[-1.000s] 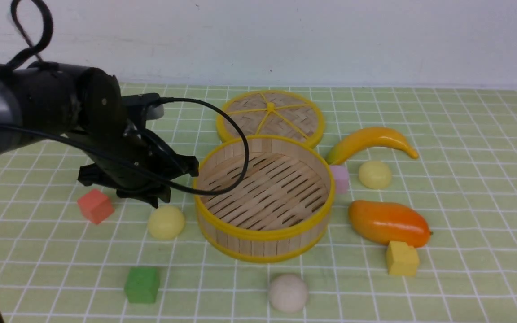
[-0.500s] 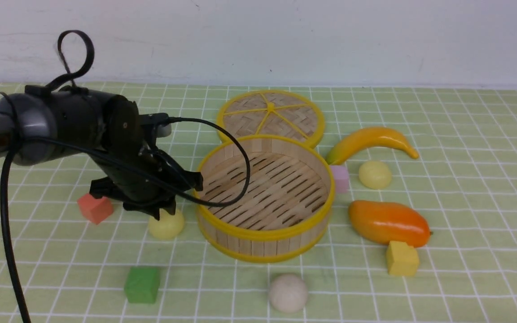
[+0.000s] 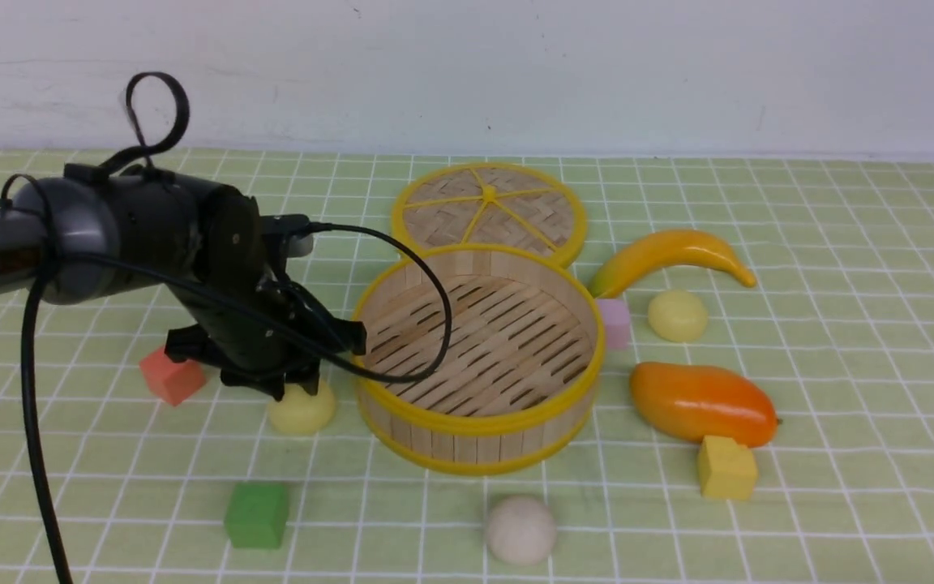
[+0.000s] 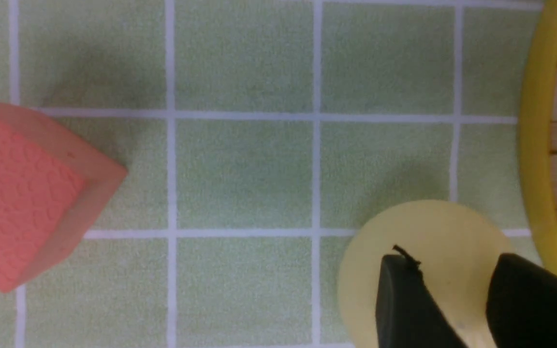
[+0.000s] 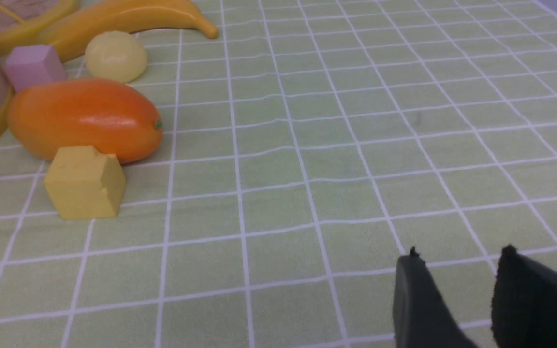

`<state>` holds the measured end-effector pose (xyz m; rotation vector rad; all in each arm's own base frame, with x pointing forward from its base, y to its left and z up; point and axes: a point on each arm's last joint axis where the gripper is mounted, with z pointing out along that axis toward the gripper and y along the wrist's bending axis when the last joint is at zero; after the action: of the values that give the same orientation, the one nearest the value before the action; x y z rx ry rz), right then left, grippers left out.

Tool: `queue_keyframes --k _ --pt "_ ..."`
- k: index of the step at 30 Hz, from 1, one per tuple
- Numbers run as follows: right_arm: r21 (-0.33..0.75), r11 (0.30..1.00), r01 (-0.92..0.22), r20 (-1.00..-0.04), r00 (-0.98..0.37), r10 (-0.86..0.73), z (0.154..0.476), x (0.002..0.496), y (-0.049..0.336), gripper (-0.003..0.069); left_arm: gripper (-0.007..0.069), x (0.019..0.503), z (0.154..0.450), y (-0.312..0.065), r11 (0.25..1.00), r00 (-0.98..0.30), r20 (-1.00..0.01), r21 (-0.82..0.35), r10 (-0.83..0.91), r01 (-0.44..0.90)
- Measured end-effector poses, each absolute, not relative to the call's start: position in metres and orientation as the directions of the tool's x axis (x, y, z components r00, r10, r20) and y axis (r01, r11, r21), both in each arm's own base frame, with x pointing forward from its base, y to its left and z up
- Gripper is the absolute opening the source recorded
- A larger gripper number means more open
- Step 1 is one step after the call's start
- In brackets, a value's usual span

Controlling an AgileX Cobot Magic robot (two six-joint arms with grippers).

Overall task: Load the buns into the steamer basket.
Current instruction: Use the left arm to grab a steamed stuffed bun

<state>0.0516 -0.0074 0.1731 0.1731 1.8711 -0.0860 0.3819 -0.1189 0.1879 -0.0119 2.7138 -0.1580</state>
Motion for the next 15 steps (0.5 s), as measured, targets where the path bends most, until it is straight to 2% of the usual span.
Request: queue_keyframes --k 5,10,15 --pt "0.028 0.986 0.163 -0.953 -0.294 0.076 0.173 0.052 -0.007 0.0240 0.0145 0.384 0.184 -0.119 0.994 -0.913 -0.408 -0.112 -0.031 0.016" --pt "0.028 0.986 0.163 -0.953 -0.294 0.076 0.173 0.052 -0.007 0.0240 -0.0003 0.384 0.187 -0.120 0.994 -0.914 -0.405 -0.110 -0.030 0.016" --pt "0.028 0.986 0.163 -0.953 -0.294 0.076 0.173 0.052 -0.007 0.0240 -0.0013 0.389 0.204 -0.121 0.995 -0.920 -0.392 -0.096 -0.005 0.036"
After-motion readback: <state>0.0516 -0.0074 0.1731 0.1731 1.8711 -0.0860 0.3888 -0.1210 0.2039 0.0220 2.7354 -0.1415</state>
